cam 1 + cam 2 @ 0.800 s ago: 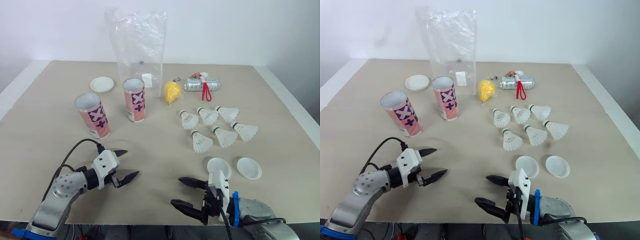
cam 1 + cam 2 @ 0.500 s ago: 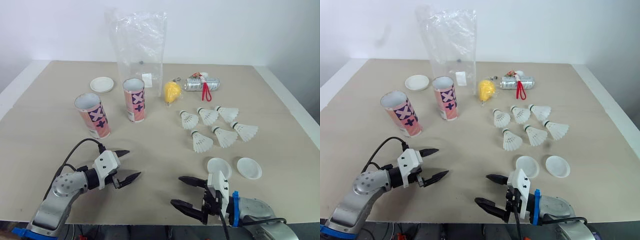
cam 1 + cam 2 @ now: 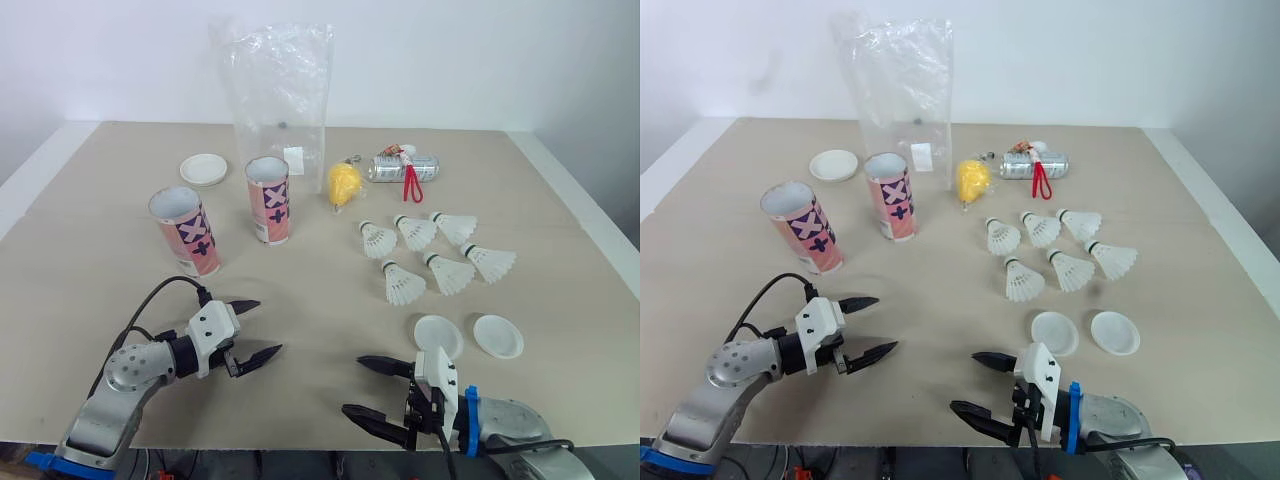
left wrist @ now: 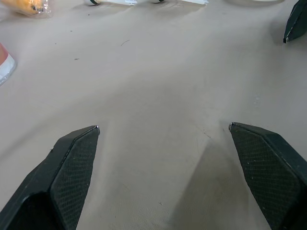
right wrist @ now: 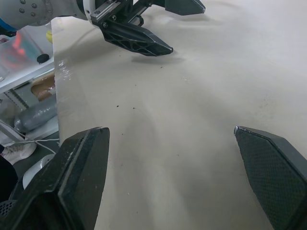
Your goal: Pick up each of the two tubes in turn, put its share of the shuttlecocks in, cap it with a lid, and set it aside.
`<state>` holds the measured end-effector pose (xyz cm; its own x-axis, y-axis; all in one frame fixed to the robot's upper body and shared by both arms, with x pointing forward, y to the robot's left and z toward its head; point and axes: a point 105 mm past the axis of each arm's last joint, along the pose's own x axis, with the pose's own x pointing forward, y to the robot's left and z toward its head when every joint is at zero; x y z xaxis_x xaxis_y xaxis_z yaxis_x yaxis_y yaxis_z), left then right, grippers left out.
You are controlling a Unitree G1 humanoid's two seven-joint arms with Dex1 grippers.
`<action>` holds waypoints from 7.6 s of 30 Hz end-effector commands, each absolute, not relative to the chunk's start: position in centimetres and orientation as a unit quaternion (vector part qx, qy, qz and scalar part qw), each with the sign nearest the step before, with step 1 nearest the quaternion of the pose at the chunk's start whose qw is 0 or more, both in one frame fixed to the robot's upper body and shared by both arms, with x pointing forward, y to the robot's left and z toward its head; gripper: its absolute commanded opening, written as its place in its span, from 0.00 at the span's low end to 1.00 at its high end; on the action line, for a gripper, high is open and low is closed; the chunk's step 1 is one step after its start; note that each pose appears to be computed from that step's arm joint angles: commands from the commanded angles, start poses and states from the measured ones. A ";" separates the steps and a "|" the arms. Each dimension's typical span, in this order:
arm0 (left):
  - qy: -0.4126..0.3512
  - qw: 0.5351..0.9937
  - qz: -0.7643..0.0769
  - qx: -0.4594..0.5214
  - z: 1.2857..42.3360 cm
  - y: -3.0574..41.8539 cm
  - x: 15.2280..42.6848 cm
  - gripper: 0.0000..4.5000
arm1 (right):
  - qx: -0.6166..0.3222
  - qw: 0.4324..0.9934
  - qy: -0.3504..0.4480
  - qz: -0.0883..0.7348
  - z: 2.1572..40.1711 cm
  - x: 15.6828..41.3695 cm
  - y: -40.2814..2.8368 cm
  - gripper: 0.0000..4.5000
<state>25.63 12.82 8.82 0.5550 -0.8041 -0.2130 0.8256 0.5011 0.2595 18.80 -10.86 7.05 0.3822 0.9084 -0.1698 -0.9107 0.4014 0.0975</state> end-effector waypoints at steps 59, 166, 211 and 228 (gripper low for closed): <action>-0.011 1.000 -0.015 0.011 11.2 20.5 32.4 1.00 | -0.141 0.752 -0.063 0.641 17.1 33.9 -9.5 0.99; 0.126 0.720 -0.576 0.366 13.4 7.0 32.2 0.84 | 0.065 0.974 0.093 0.194 12.9 28.1 -14.4 1.00; 0.140 0.740 -0.576 0.319 13.1 6.5 32.7 0.83 | -0.401 0.807 -0.083 0.426 23.5 25.7 -14.2 0.01; 0.154 0.732 -0.586 0.310 13.0 6.1 32.1 0.83 | -0.519 0.678 -0.124 0.506 23.3 27.0 -10.5 0.01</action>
